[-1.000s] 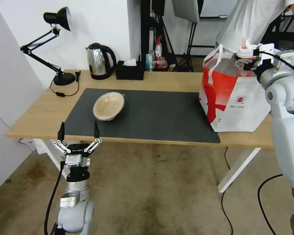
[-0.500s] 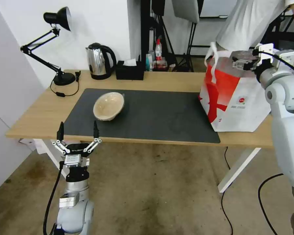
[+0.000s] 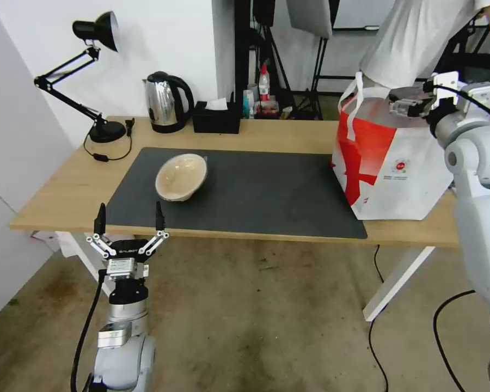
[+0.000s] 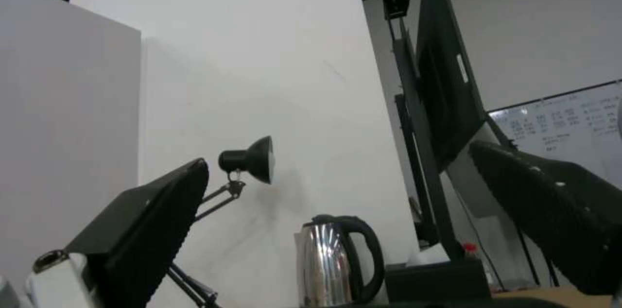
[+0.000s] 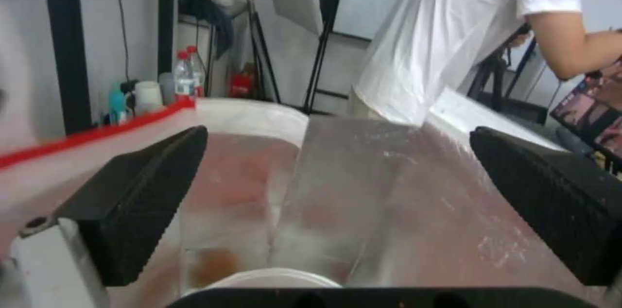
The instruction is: Pick up the trash from the table and place it into the takeout bag.
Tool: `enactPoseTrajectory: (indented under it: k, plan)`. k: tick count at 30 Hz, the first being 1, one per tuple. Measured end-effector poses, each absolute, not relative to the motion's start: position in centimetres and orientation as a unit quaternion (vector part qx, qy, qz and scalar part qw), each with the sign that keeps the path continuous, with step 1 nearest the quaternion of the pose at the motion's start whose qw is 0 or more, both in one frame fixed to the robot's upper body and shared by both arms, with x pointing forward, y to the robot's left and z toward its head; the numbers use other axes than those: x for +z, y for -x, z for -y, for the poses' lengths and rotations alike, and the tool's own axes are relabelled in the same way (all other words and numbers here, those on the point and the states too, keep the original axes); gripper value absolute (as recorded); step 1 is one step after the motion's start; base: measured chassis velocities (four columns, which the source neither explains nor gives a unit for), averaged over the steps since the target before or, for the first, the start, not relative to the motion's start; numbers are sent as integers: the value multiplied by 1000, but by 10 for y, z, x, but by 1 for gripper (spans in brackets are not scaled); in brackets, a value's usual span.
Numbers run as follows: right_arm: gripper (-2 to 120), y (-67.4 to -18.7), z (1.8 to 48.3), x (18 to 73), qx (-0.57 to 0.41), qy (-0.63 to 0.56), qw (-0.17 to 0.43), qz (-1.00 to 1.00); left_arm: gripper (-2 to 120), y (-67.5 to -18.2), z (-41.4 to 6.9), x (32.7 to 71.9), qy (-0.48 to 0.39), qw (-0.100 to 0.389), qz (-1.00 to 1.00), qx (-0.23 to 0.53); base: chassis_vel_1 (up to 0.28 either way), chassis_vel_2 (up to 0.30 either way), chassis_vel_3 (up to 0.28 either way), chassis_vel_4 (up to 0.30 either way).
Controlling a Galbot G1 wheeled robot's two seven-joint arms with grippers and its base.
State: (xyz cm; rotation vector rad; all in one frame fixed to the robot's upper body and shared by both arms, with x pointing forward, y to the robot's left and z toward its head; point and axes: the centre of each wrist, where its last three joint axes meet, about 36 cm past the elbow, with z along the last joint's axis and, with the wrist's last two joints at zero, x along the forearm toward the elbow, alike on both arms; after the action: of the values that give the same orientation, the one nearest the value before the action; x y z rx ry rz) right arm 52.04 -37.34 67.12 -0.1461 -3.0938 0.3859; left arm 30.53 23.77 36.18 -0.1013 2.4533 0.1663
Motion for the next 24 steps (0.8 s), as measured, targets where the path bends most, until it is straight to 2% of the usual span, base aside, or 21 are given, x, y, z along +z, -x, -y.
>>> enactPoseTrajectory:
  k: [4, 6, 7, 10, 11, 14, 24]
  plan:
    - [100, -510, 367, 680, 122, 39, -18, 992, 100, -305, -238, 362, 39, 334, -940, 64, 0, 0, 0, 0]
    - [100, -504, 362, 680, 124, 35, -63, 990, 100, -305, -237, 362, 39, 334, -940, 64, 0, 0, 0, 0]
    - [100, -504, 362, 680, 124, 35, -63, 990, 100, -305, -237, 362, 39, 334, -940, 64, 0, 0, 0, 0]
    - [100, -492, 355, 674, 124, 15, -138, 983, 100, -305, -237, 362, 39, 334, -940, 63, 0, 0, 0, 0]
    - [100, -492, 355, 674, 124, 15, -138, 983, 100, -305, -237, 362, 39, 334, -940, 63, 0, 0, 0, 0]
    - [100, -476, 345, 658, 118, -14, -197, 973, 100, -305, -236, 362, 38, 333, -940, 62, 0, 0, 0, 0]
    - [100, -436, 315, 599, 113, -44, -302, 945, 100, -306, -233, 362, 35, 333, -940, 59, 0, 0, 0, 0]
